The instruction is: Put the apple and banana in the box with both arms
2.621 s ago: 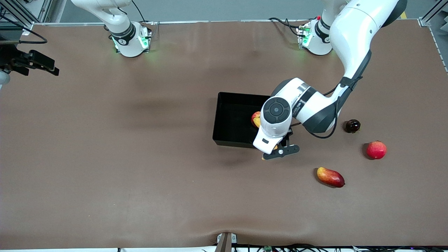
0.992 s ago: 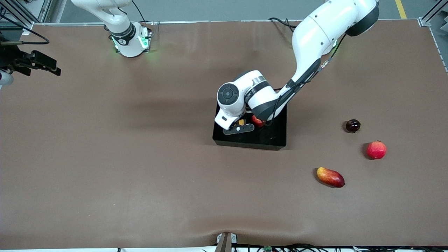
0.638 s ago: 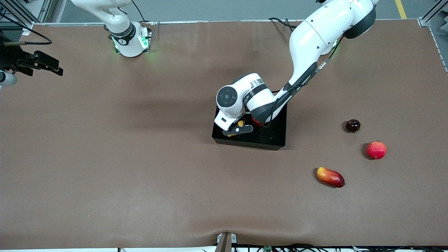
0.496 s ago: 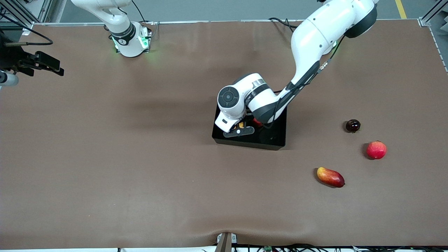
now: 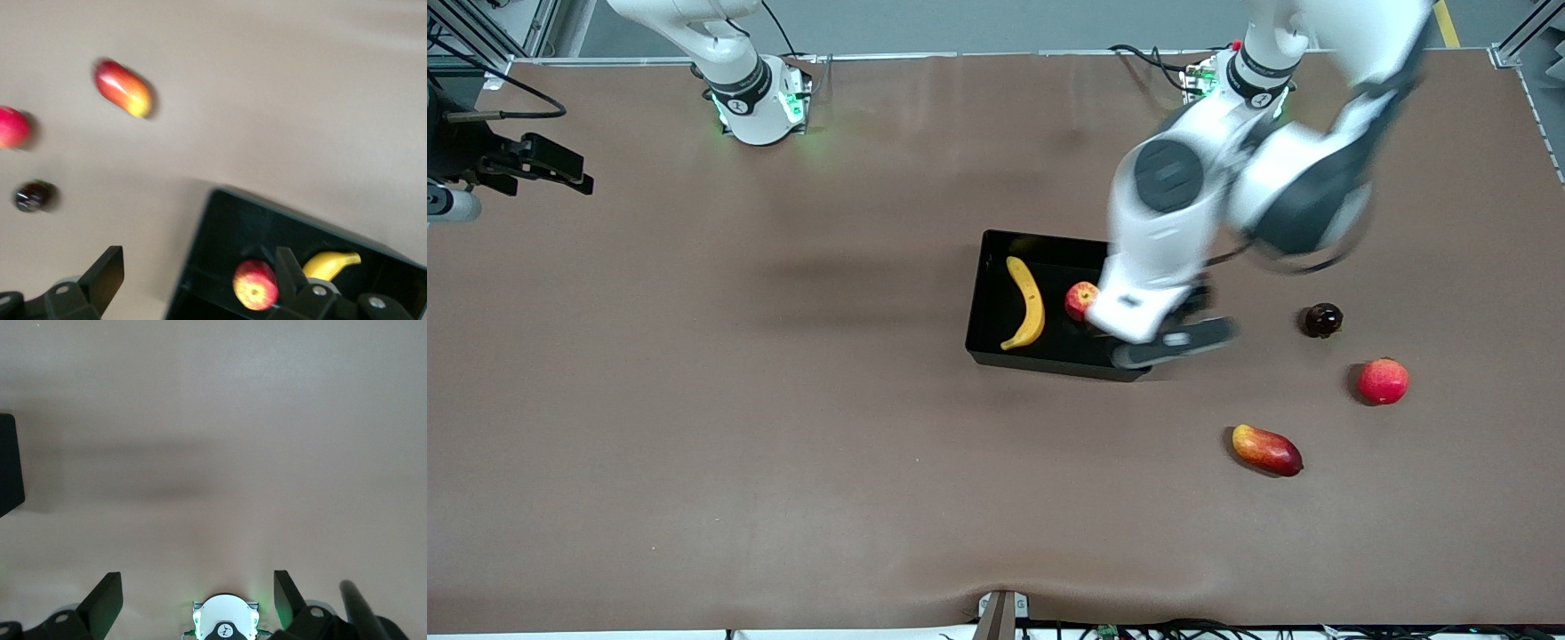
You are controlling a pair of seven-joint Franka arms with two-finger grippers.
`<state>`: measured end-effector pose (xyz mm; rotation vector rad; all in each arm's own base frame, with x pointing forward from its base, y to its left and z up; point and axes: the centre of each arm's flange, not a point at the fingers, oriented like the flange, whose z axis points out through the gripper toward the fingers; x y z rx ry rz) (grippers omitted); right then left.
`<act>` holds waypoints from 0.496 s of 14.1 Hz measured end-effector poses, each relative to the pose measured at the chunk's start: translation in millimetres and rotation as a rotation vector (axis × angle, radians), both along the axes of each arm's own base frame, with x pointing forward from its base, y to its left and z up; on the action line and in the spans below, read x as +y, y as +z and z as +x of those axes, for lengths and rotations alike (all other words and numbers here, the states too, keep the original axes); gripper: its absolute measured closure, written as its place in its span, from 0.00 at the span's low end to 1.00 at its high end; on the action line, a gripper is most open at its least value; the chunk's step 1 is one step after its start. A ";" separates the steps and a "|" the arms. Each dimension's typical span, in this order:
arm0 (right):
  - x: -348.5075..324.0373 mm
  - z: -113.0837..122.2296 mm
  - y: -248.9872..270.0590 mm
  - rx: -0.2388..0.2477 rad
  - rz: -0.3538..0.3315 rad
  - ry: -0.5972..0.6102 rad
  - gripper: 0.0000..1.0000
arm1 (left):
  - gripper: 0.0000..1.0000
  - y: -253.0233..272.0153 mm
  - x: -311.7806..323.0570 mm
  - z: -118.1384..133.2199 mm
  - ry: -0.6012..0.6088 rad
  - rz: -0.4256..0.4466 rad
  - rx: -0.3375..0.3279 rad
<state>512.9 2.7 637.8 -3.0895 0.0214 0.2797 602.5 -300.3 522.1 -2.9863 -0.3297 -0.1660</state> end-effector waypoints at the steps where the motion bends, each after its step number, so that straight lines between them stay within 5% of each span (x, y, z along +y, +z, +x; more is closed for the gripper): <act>1: 0.1 -0.2 -0.1 0.002 0.000 0.000 0.00 | 0.00 25.6 32.8 3.3 0.002 -0.003 -0.008; 7: 0.2 -0.9 -0.5 0.007 0.000 0.001 0.00 | 0.00 132.7 190.9 -19.0 -0.077 0.000 0.015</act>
